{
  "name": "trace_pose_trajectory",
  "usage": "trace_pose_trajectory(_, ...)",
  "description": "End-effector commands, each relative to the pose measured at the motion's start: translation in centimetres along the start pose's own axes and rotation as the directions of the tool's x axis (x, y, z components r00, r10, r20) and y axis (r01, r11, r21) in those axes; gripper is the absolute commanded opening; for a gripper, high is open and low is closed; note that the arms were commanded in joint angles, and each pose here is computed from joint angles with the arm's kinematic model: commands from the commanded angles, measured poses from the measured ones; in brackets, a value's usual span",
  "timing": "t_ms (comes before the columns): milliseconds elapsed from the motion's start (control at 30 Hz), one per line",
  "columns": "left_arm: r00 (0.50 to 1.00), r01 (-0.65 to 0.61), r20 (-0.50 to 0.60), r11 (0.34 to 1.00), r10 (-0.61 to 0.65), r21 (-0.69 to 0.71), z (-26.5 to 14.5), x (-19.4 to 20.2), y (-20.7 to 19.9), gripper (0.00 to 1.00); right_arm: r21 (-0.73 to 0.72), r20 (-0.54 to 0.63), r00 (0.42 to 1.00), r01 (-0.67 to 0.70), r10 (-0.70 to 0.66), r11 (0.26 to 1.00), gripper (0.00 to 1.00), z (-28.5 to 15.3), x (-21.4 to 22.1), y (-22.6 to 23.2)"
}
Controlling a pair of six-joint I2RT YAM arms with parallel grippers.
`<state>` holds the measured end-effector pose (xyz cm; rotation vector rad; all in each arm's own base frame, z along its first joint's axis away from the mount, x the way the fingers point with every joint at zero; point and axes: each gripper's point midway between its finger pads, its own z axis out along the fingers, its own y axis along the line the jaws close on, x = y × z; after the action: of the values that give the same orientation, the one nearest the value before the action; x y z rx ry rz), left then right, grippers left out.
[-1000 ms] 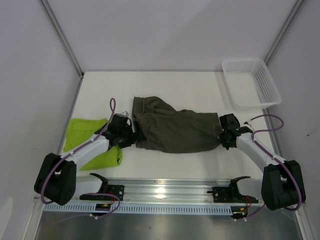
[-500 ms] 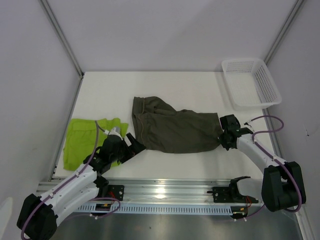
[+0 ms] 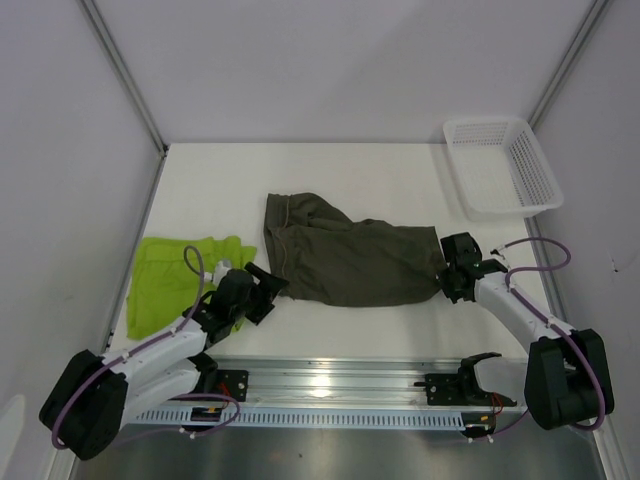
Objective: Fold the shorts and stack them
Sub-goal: Flatten the shorts out
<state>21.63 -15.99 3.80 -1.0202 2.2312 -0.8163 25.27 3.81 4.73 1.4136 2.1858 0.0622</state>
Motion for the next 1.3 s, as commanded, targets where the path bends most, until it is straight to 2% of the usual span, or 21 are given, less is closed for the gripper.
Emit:
trace_pose_trajectory(0, 0.995, 0.084, 0.06, 0.995, -0.081, -0.045, 1.2, -0.6, 0.4, 0.86, -0.023, 0.015, 0.999, -0.051, 0.052, 0.998, 0.0, -0.3, -0.4, 0.3)
trace_pose_trajectory(233, 0.988, 0.133, 0.096, 0.983, -0.121, -0.128, 2.7, -0.6, 1.1, 0.79, -0.033, 0.013, 0.997, -0.073, 0.074, 0.997, 0.0, -0.4, -0.4, 0.2)
trace_pose_trajectory(267, 0.988, 0.135, 0.092, 0.985, -0.125, -0.105, 2.9, -0.3, 0.4, 0.75, -0.038, 0.013, 0.997, -0.076, 0.077, 0.996, 0.0, -0.5, -0.4, 0.2)
trace_pose_trajectory(533, 0.991, 0.108, 0.1, 0.973, -0.089, -0.204, 5.3, 0.7, 1.9, 0.61, -0.044, 0.002, 0.997, -0.075, 0.075, 0.996, 0.0, -0.9, -0.3, 0.2)
trace_pose_trajectory(567, 0.992, 0.101, 0.099, 0.973, -0.082, -0.208, 5.5, 0.7, 1.9, 0.53, -0.044, 0.006, 0.997, -0.076, 0.077, 0.996, 0.0, -0.9, -0.4, 0.2)
trace_pose_trajectory(633, 0.994, 0.079, 0.092, 0.972, -0.06, -0.223, 6.0, 0.8, 1.8, 0.46, -0.049, 0.009, 0.997, -0.078, 0.079, 0.996, 0.0, -1.0, -0.4, 0.1)
trace_pose_trajectory(667, 0.994, 0.073, 0.09, 0.97, -0.054, -0.233, 6.1, 0.9, 1.9, 0.31, -0.052, 0.011, 0.997, -0.081, 0.082, 0.995, 0.0, -1.0, -0.4, 0.0)
trace_pose_trajectory(767, 0.995, 0.07, 0.092, 0.967, -0.048, -0.244, 6.4, 0.8, 1.8, 0.12, -0.06, 0.011, 0.997, -0.081, 0.082, 0.995, 0.0, -1.1, -0.4, 0.1)
trace_pose_trajectory(933, 0.994, 0.03, 0.113, 0.973, -0.004, -0.229, 6.1, 0.1, 1.0, 0.07, -0.068, 0.009, 0.998, -0.069, 0.07, 0.995, 0.0, -1.2, -0.5, 0.2)
trace_pose_trajectory(967, 0.991, 0.023, 0.136, 0.975, 0.008, -0.219, 5.8, -0.5, 0.4, 0.01, -0.071, 0.009, 0.998, -0.057, 0.058, 0.996, 0.0, -1.4, -0.5, 0.3)
trace_pose_trajectory(1033, 0.989, -0.054, 0.119, 0.959, 0.09, -0.279, 5.0, -0.7, 1.3, 0.0, -0.067, -0.001, 0.999, -0.039, 0.039, 0.997, 0.0, -1.7, -0.5, 0.3)
trace_pose_trajectory(1067, 0.986, -0.07, 0.126, 0.961, 0.107, -0.268, 4.8, -1.2, -0.2, 0.0, -0.063, -0.007, 1.0, -0.019, 0.018, 0.998, 0.0, -1.9, -0.4, 0.3)
trace_pose_trajectory(1167, 0.967, -0.176, 0.116, 0.927, 0.225, -0.33, 3.2, -2.3, -0.8, 0.0, -0.034, -0.025, 0.999, 0.028, -0.028, 0.999, 0.0, -3.1, -0.5, 0.2)
trace_pose_trajectory(1267, 0.93, -0.312, 0.078, 0.886, 0.358, -0.344, 1.5, -3.1, -1.4, 0.0, -0.027, -0.027, 0.993, 0.115, -0.115, 0.993, 0.0, -4.8, -0.2, 0.1)
